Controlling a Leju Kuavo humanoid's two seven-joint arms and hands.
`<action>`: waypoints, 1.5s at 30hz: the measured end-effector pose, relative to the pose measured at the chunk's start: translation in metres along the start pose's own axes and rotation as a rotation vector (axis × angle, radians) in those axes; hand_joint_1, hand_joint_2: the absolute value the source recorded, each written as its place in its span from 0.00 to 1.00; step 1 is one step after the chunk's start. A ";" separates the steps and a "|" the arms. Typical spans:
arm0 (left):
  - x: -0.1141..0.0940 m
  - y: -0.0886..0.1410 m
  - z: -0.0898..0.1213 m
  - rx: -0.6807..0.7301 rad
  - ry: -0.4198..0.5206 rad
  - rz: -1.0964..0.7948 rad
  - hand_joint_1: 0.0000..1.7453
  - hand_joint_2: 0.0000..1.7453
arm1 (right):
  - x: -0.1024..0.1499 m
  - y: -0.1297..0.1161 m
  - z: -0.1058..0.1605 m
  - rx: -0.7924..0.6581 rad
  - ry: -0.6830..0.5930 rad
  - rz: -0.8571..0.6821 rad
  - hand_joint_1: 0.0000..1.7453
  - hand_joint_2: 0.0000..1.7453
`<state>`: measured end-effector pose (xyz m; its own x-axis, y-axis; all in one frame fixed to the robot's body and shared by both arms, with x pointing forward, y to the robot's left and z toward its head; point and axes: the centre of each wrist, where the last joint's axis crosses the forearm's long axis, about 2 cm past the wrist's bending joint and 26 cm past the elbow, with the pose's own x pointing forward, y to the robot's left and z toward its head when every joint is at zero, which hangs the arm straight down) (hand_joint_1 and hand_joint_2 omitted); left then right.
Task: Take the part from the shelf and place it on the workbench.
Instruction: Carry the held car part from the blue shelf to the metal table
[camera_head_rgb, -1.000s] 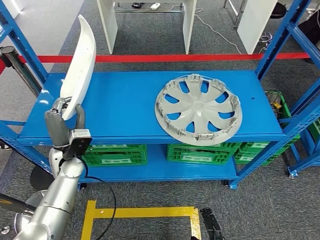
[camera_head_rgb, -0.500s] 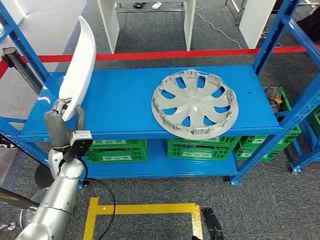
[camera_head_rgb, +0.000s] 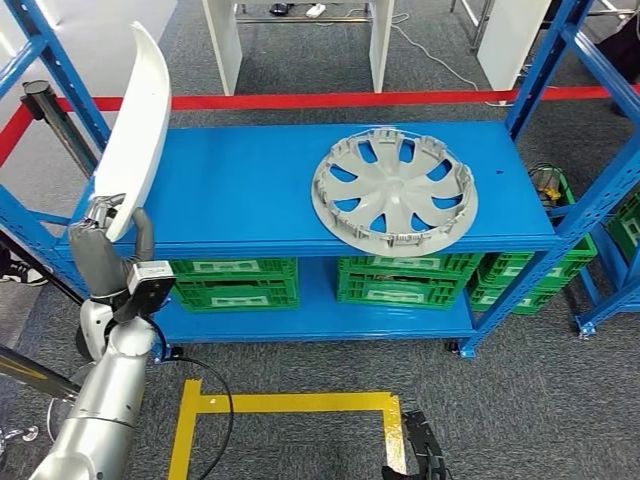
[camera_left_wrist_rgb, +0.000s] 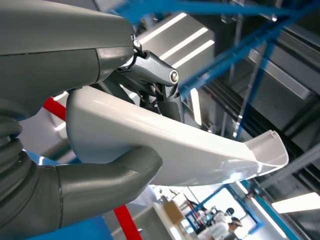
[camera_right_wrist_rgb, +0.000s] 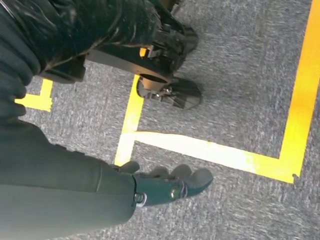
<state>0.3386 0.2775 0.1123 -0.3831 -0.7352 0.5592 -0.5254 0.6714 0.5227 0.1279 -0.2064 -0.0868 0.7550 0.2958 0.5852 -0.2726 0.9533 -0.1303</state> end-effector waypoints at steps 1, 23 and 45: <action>-0.001 0.001 0.001 0.005 0.005 0.000 1.00 1.00 | -0.001 0.000 0.000 0.000 0.002 0.000 0.00 1.00; -0.022 0.034 0.016 0.063 0.051 -0.047 1.00 1.00 | 0.003 0.006 0.001 -0.011 -0.021 -0.025 0.00 1.00; -0.017 0.045 0.029 0.083 0.067 -0.035 1.00 1.00 | 0.022 0.010 -0.004 -0.035 -0.273 -0.153 0.00 0.00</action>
<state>0.2995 0.3178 0.1079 -0.3132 -0.7480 0.5851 -0.5999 0.6335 0.4887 0.1436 -0.1905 -0.0783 0.5964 0.1255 0.7928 -0.1439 0.9884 -0.0482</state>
